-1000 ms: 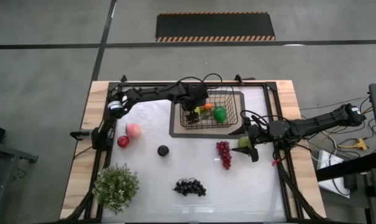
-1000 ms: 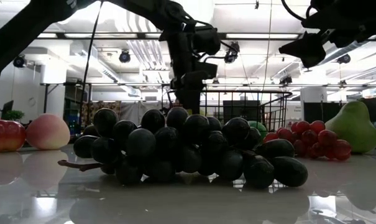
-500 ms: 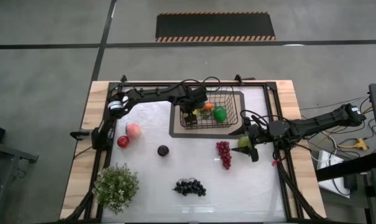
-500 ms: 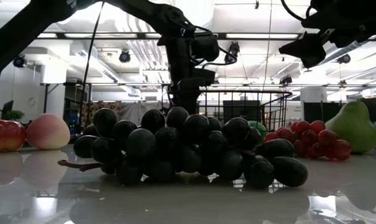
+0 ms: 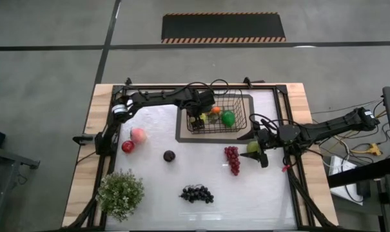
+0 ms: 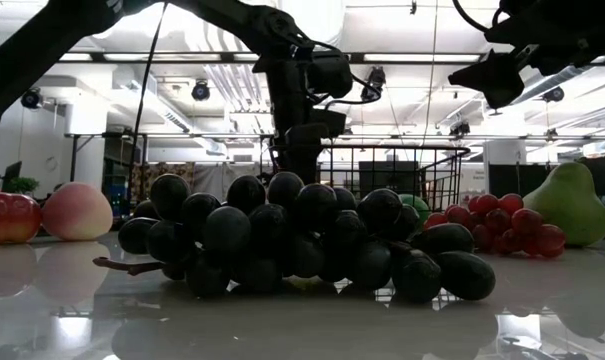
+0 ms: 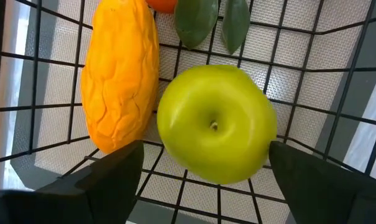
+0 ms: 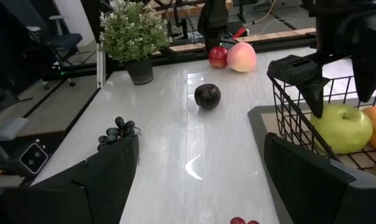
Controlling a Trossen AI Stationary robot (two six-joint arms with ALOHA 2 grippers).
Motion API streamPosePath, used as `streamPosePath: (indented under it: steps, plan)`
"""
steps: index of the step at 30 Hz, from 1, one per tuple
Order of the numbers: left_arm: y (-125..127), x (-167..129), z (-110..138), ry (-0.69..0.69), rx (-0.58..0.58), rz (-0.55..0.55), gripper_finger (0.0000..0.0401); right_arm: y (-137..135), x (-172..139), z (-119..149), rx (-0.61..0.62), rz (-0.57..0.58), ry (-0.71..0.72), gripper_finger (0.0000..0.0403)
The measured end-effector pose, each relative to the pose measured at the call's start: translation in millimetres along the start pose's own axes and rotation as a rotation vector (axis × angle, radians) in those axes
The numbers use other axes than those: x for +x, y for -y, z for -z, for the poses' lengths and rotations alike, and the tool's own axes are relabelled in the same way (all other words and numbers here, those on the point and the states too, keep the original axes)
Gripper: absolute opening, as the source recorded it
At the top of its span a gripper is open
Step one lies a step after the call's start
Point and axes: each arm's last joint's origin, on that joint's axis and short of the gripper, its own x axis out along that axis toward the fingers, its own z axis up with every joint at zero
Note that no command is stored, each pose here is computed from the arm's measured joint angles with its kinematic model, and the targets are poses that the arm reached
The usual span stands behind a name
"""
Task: Build produce basket
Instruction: Put the green apple into the black wire basket, then put the red grapes into the black wire basket
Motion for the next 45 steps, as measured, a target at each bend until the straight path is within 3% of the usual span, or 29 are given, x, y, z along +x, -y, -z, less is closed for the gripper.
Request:
streamPosePath:
  steps: [9, 16, 23, 29, 38, 45]
  plan:
    - [-1, -21, 0, 0.038, 0.016, -0.003, 0.0329, 0, 0, -2, 0.062, 0.005, 0.016, 0.0327]
    - [7, -71, 0, 0.189, 0.065, -0.012, 0.0329, 0, 1, -4, 0.116, 0.014, 0.046, 0.0327]
    - [47, -137, 4, 0.508, 0.178, 0.007, 0.0329, -1, 7, -8, 0.151, 0.016, 0.034, 0.0327]
    - [87, -169, 24, 0.784, 0.320, 0.035, 0.0329, -5, 19, -13, 0.191, 0.016, -0.010, 0.0327]
    - [99, -175, 75, 1.027, 0.319, 0.073, 0.0329, -29, 42, -18, 0.315, -0.011, -0.210, 0.0327]
    - [93, -173, 99, 1.148, 0.283, 0.068, 0.0329, -39, 56, -22, 0.522, 0.144, -0.469, 0.0327]
